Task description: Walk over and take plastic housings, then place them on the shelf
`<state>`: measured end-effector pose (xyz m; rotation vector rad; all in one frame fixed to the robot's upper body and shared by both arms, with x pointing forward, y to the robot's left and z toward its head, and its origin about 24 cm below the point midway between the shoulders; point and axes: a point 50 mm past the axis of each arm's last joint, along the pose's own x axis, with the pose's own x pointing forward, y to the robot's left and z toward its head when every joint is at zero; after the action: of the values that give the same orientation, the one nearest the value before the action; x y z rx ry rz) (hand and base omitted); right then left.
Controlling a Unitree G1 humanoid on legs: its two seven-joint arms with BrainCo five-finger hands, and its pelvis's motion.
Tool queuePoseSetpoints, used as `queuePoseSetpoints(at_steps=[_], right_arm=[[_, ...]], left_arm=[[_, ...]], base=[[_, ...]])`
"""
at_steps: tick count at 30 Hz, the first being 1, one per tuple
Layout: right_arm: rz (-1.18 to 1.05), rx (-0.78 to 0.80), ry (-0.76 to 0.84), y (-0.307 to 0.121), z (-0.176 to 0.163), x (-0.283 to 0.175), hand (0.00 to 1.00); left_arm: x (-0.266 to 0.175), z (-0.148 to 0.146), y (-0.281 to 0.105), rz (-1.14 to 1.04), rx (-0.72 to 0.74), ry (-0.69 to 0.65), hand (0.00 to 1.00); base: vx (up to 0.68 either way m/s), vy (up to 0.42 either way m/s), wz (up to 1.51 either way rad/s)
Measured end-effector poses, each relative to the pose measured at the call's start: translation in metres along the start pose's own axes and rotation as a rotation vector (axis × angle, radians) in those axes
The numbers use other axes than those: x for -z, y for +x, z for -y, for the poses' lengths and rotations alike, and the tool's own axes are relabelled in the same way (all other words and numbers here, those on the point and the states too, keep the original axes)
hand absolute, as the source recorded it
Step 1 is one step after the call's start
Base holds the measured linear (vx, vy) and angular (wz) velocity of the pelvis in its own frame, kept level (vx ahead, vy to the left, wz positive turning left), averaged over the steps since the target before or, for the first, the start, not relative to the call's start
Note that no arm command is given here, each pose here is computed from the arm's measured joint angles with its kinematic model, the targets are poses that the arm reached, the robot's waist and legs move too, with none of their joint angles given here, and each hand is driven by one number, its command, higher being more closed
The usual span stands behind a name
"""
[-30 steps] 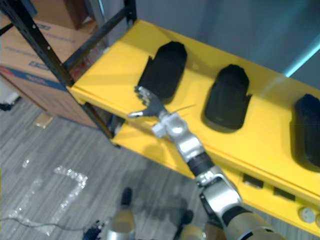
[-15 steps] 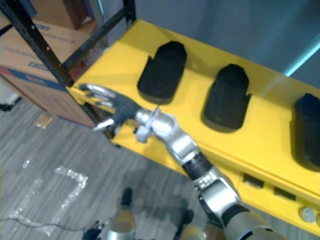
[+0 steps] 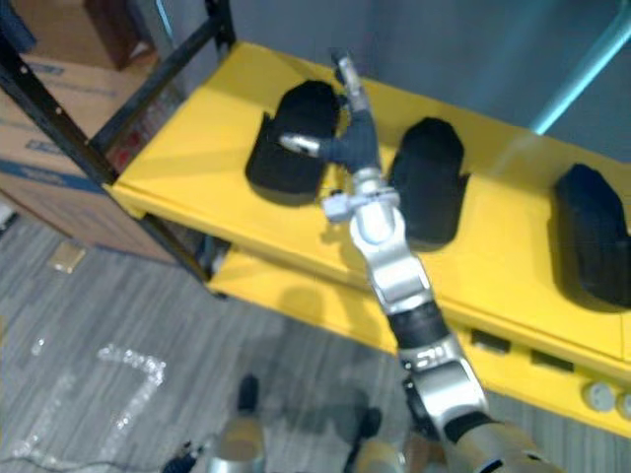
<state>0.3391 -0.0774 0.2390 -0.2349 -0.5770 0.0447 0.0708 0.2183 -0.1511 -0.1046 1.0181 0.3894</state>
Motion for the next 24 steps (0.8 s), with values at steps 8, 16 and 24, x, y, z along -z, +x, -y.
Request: queuePoseSetpoints(at_steps=[8,16,24], right_arm=[[-0.161,0.016,-0.071,-0.007,-0.003,0.025,0.0],[-0.295,-0.158,-0.117,-0.016,-0.021,0.049,0.0],[-0.409,-0.205,-0.145,-0.022,-0.023,0.071,0.0]], left_arm=[[0.004,-0.001,0.0,-0.012,-0.003,0.0,0.0],[0.004,-0.002,0.0,-0.014,-0.004,0.004,0.0],[0.004,-0.002,0.0,-0.015,-0.004,0.004,0.0]], base=[[-0.01,0.0,-0.02],[-0.01,0.001,-0.04],[0.0,0.0,0.0]])
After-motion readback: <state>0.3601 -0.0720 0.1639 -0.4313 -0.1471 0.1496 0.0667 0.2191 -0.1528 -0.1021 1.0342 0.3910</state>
